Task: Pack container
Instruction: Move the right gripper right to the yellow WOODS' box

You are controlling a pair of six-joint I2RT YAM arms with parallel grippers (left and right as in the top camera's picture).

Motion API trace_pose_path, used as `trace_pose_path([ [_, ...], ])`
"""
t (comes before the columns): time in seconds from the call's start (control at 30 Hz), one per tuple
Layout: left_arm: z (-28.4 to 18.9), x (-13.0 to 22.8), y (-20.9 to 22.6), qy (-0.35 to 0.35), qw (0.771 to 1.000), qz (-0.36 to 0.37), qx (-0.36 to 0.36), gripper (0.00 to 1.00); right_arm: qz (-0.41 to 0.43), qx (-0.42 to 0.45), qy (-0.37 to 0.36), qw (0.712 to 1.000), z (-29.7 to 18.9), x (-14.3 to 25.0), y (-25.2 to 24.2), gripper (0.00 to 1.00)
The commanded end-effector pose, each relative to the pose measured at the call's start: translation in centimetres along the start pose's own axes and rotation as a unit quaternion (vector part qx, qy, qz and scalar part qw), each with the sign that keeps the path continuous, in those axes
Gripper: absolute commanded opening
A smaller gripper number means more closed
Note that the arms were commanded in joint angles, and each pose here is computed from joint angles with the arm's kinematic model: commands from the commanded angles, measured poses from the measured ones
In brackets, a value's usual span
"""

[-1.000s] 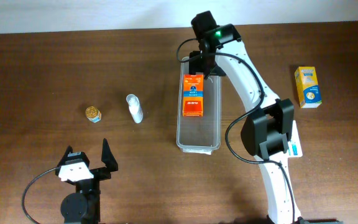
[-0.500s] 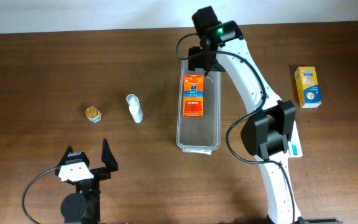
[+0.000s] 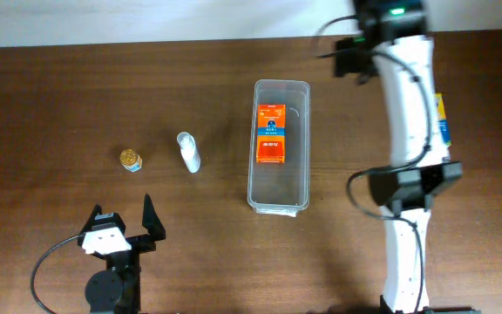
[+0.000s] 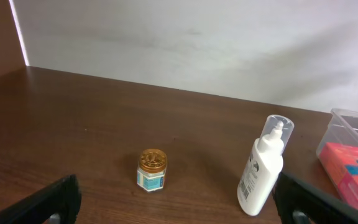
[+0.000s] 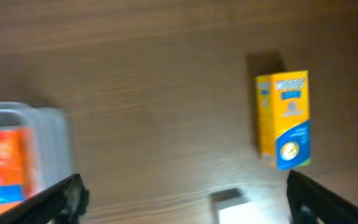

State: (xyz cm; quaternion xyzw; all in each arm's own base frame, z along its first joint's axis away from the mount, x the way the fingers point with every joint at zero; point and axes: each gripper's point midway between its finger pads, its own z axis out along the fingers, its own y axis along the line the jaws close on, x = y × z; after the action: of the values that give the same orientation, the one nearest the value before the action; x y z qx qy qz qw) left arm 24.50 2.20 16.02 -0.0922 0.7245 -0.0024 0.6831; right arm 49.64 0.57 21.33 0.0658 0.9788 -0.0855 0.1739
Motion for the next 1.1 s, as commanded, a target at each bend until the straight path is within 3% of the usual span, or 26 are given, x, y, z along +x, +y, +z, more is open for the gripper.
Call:
trace_pose_path([
  [0.0, 0.0, 0.0, 0.3, -0.002, 1.000, 0.008, -0.006, 1.00, -0.018, -0.037, 0.009, 0.999, 0.3, -0.1, -4.7, 0.98],
  [0.17, 0.0, 0.0, 0.3, -0.002, 1.000, 0.008, -0.007, 0.99, -0.002, -0.016, 0.032, 0.999, 1.9, 0.7, -11.3, 0.98],
  [0.4, 0.0, 0.0, 0.3, -0.002, 1.000, 0.008, -0.007, 0.99, 0.022, -0.031, 0.114, 0.993, 6.1, 4.3, -15.5, 0.98],
  [0.57, 0.0, 0.0, 0.3, -0.002, 1.000, 0.008, -0.007, 0.99, 0.015, -0.036, 0.147, 0.988, 10.0, 6.0, -16.6, 0.98],
  [1.07, 0.0, 0.0, 0.3, -0.002, 1.000, 0.008, -0.007, 0.99, -0.011, -0.037, 0.154, 0.987, 17.5, 8.0, -16.4, 0.99],
])
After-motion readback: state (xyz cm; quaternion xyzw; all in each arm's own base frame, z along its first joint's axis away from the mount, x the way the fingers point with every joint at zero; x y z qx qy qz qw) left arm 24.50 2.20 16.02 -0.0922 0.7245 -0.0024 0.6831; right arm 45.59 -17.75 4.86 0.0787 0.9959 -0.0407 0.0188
